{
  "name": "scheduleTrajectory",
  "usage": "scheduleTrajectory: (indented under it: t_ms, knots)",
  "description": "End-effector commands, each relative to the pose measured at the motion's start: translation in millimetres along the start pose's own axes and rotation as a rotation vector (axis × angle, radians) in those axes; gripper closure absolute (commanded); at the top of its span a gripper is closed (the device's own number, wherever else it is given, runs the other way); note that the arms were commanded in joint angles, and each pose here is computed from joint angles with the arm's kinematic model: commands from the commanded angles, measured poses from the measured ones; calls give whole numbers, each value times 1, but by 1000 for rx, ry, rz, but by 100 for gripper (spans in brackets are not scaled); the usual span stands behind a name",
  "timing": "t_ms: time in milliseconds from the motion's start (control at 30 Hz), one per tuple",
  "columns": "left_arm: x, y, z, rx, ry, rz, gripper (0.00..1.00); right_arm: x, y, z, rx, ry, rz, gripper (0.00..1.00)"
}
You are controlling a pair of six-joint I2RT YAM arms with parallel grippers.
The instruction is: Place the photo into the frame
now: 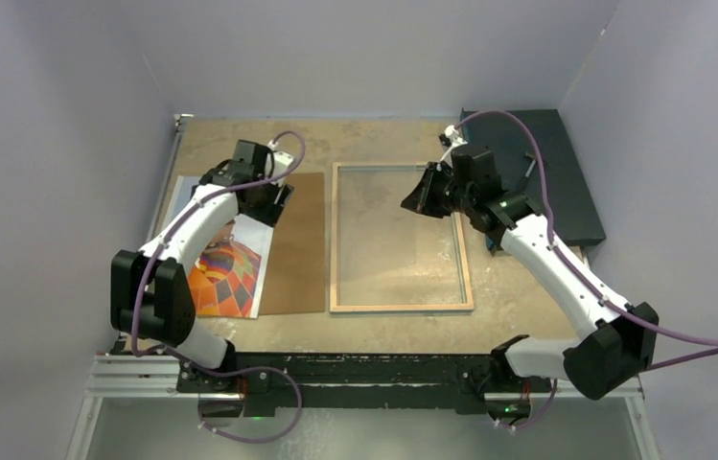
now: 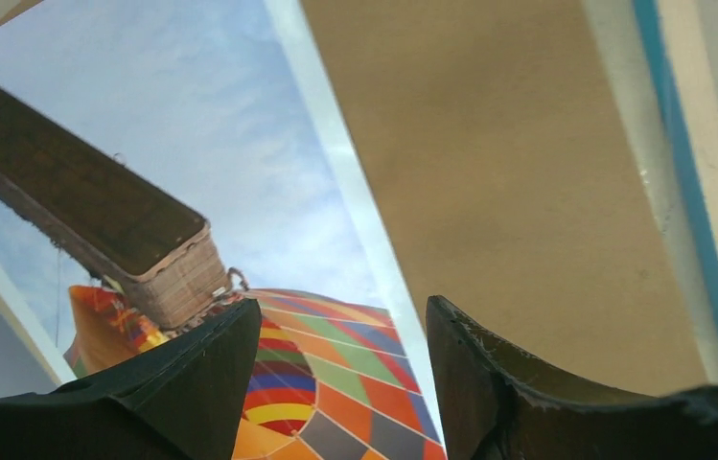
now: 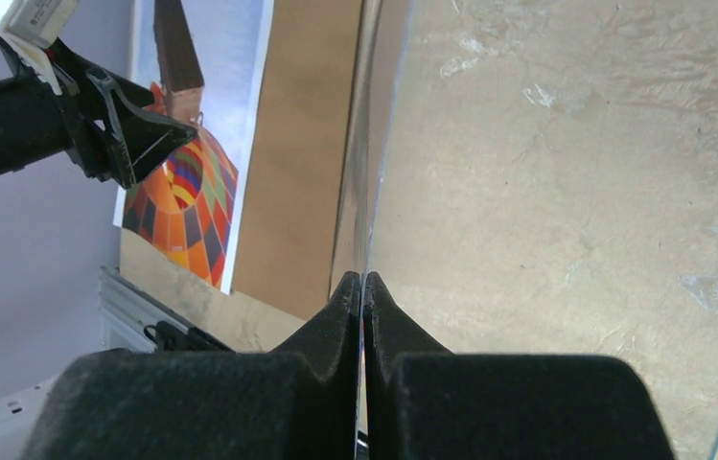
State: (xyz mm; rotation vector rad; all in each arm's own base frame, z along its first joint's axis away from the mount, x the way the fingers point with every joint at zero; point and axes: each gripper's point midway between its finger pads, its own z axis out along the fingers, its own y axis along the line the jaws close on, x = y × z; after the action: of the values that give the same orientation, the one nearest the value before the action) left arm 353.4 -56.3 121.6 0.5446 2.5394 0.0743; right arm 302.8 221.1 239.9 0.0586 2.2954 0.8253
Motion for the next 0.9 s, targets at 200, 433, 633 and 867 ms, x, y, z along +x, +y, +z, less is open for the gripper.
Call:
scheduleTrajectory:
  t_ms: [200,433,633,867]
  knots:
    - [-21,-51,11,35,1,27,36,16,-30,-7,113,40,-48,100]
    - [-40,-76,20,84,3,19,36,25,-60,-4,227,51,-59,100]
    - [-42,-82,6,122,-23,12,30,41,-89,12,320,104,-82,100]
    - [-33,-82,17,110,-1,19,31,45,-125,13,479,100,-122,100]
